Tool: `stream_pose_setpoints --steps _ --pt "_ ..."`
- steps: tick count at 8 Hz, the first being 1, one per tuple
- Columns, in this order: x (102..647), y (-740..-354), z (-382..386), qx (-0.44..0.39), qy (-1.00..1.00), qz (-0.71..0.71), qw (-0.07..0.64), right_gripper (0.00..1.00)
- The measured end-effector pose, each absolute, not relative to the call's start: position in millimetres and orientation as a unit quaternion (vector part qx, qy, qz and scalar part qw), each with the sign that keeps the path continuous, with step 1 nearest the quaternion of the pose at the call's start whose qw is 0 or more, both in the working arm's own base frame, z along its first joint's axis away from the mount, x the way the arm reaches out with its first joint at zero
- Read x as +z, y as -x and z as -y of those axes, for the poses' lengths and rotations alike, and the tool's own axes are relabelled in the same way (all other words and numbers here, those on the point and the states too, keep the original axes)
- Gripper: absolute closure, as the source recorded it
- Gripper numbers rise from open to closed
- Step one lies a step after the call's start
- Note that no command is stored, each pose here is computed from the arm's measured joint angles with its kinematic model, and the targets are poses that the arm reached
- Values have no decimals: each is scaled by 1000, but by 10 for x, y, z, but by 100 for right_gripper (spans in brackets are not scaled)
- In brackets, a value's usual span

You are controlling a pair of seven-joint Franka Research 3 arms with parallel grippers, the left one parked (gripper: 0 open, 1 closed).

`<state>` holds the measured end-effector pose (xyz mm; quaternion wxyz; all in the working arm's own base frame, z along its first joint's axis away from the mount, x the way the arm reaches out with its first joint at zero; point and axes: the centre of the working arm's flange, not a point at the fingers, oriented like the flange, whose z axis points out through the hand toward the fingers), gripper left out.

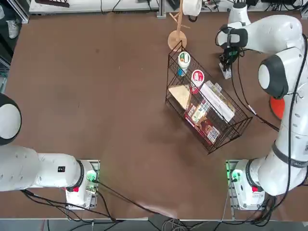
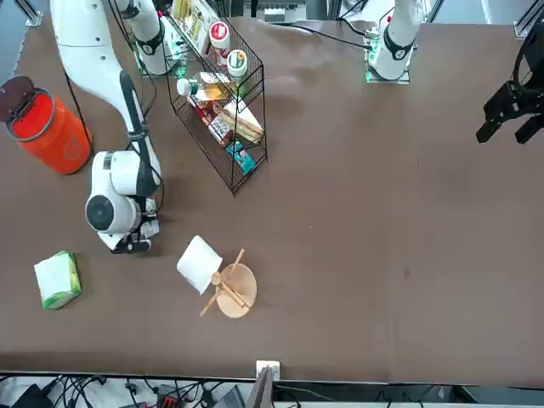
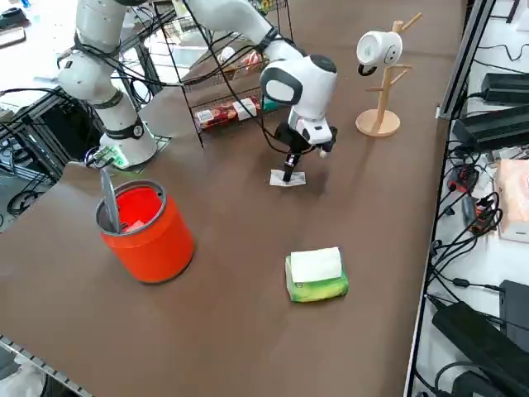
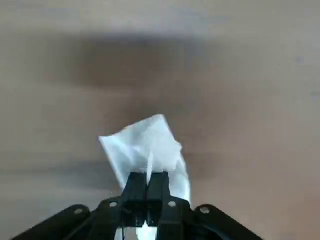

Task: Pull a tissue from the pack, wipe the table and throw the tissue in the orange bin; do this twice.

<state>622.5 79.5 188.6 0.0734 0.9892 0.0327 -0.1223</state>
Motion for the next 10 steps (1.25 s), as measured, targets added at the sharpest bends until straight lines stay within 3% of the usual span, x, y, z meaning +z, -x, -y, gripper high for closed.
stream_pose_setpoints --steps 3,8,10 --pt "1885 -6210 -885 -123 -990 -26 70 99" --pt "1902 -6275 -24 -135 -986 -85 44 99" --pt "2160 -6316 -53 -132 -986 -91 37 99"
